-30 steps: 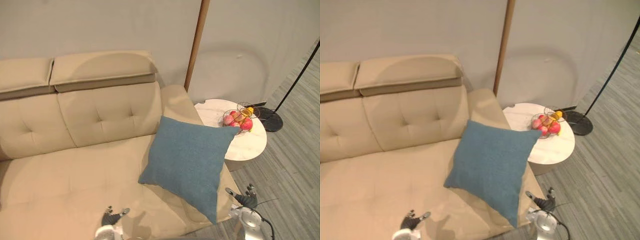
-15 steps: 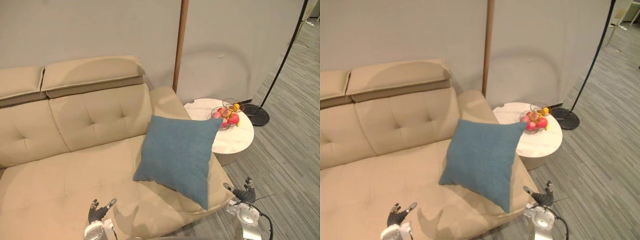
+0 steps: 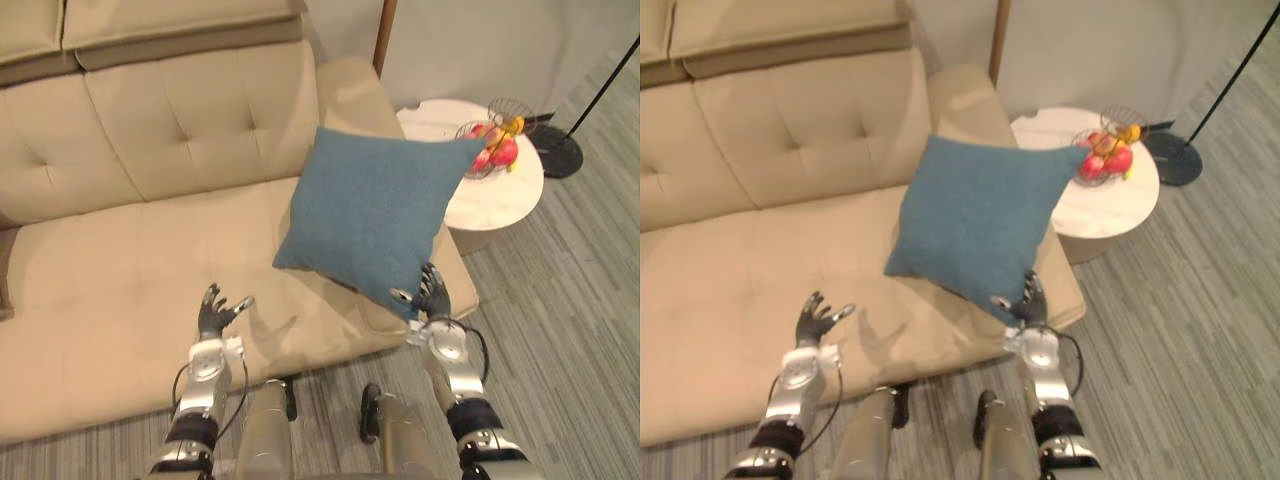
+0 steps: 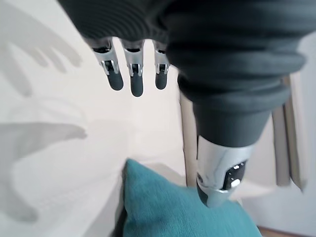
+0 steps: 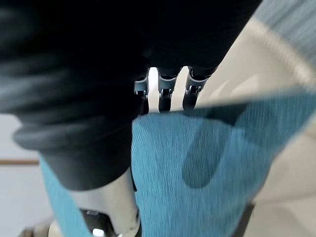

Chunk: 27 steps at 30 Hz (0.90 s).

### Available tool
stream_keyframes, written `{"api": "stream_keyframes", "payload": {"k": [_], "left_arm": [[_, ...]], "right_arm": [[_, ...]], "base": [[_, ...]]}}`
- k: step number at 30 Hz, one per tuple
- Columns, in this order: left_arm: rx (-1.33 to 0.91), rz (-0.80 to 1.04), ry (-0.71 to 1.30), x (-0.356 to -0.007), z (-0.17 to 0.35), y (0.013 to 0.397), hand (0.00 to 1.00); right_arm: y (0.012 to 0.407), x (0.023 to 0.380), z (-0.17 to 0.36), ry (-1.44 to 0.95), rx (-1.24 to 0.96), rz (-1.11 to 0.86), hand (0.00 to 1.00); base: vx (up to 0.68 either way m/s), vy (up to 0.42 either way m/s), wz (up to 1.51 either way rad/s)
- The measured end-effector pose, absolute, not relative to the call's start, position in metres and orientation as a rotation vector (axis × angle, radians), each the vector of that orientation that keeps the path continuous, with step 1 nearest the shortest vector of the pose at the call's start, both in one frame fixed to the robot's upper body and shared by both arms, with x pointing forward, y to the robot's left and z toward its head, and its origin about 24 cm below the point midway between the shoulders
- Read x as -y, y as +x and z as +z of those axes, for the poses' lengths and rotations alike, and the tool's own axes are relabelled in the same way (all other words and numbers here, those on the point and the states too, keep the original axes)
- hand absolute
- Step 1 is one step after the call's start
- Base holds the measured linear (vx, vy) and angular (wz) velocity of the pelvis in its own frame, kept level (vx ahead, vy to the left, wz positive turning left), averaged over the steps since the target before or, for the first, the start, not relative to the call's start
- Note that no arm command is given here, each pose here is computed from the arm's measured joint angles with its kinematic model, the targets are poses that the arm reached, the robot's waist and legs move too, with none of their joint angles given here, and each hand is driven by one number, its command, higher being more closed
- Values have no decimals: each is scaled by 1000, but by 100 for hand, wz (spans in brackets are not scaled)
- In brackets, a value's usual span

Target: Pick up cushions and gather them together orderly.

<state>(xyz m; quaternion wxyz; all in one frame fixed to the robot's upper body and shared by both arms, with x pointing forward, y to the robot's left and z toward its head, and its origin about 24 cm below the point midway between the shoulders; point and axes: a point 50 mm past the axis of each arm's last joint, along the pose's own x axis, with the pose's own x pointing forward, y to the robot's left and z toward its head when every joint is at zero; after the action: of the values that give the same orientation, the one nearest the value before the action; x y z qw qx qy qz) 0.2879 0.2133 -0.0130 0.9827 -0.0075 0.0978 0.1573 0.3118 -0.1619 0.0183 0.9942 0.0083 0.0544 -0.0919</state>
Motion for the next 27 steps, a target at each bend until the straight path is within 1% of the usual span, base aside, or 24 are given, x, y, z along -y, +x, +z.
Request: {"api": "stream_keyframes", "payload": {"k": [5,9,13,15,17,21,27], "left_arm": [[-53,275,29,-211,32,324,0],[89,262,44,-210,82,354,0],[177,256,57,-208,121,374,0],[226,262,76,-208,149,387,0],[257,293,84,-213,168,393,0],[297,319,116,-220,190,397,0],[341,362,199,-231,216,399,0]], "right_arm": [[330,145,52,9,4,-138,0],[350,134,86,15,103,-120,0],[361,132,112,31,173,-131,0],[366,137,126,40,210,-155,0],[370,145,139,46,244,-187,0],[373,153,148,33,272,-202,0],[372,156,164,42,338,-201,0]], "base": [[-49,-3,-10],[15,-21,-8],[70,-37,-2],[119,-45,9],[119,-53,5],[48,-44,2],[8,-20,0]]}}
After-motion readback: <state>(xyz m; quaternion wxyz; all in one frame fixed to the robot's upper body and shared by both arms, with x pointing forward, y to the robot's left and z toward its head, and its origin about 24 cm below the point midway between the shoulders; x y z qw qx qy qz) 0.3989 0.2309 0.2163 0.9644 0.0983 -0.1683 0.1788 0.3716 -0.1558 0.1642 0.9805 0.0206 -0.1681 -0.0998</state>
